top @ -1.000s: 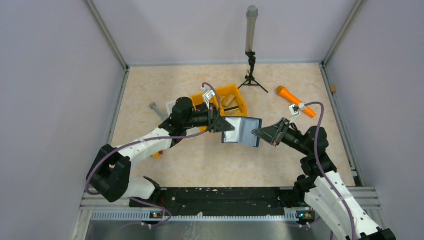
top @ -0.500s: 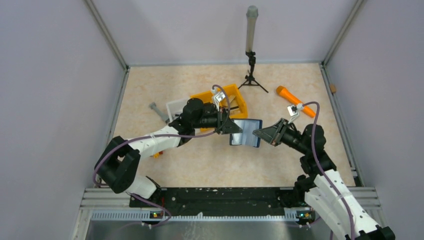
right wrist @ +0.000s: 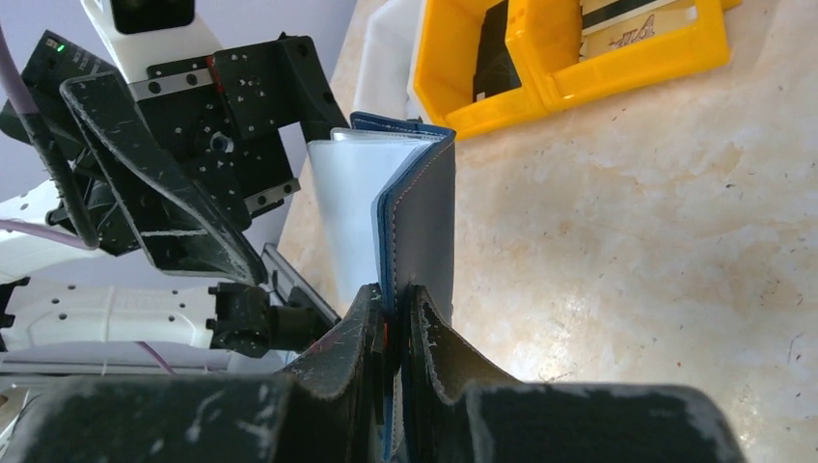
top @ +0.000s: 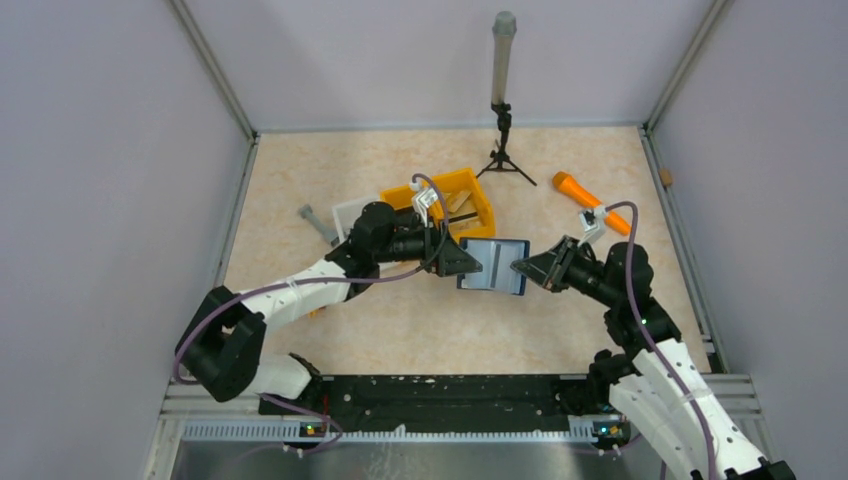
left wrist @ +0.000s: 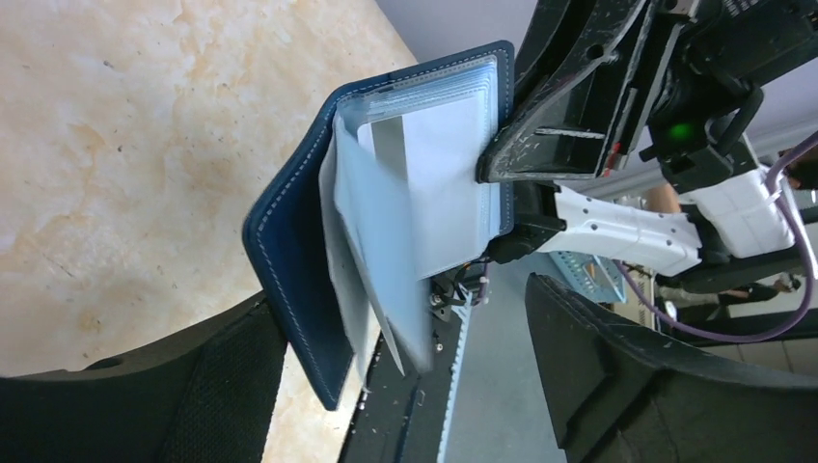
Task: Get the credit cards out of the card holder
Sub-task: Remove the credit card from the card holder.
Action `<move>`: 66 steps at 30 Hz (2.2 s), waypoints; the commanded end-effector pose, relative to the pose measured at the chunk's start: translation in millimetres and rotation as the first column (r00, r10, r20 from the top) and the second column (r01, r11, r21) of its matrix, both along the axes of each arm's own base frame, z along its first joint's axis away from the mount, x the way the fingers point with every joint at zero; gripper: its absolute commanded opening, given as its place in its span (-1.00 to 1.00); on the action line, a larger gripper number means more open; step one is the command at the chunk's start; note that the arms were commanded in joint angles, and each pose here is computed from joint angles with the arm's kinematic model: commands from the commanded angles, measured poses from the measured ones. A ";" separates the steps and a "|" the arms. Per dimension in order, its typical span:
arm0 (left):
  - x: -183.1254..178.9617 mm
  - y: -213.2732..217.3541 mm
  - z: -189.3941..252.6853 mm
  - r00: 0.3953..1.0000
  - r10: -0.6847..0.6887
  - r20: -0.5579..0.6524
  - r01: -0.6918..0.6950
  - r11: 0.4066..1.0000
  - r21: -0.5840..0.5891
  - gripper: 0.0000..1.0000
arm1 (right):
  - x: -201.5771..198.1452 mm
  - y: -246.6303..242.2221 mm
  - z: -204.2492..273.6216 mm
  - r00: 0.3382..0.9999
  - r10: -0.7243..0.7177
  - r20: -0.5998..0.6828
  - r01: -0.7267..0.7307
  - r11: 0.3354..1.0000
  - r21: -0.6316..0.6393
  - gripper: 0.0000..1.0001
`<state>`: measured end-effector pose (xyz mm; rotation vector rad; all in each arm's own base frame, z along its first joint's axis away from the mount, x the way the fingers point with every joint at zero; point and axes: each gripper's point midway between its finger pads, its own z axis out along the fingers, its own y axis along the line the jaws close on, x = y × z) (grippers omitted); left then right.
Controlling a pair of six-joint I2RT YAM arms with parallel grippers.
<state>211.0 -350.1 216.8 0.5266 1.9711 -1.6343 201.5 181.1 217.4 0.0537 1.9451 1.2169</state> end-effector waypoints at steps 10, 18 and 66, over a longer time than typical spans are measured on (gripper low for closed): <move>-2.6 -5.9 16.6 0.995 -0.022 0.099 0.026 0.999 -0.032 0.64 | -11.6 15.1 50.0 0.987 0.097 0.131 -0.114 0.985 0.132 -1.00; 8.3 19.9 17.0 0.995 0.031 0.093 -0.026 0.998 -0.057 -0.74 | -19.1 20.3 50.6 0.977 0.148 0.151 -0.172 0.972 0.162 -1.00; -48.6 24.8 84.6 0.986 -0.137 0.092 0.163 0.897 -0.410 -1.00 | -15.3 34.4 33.6 0.956 0.234 0.174 -0.274 0.927 0.257 -0.76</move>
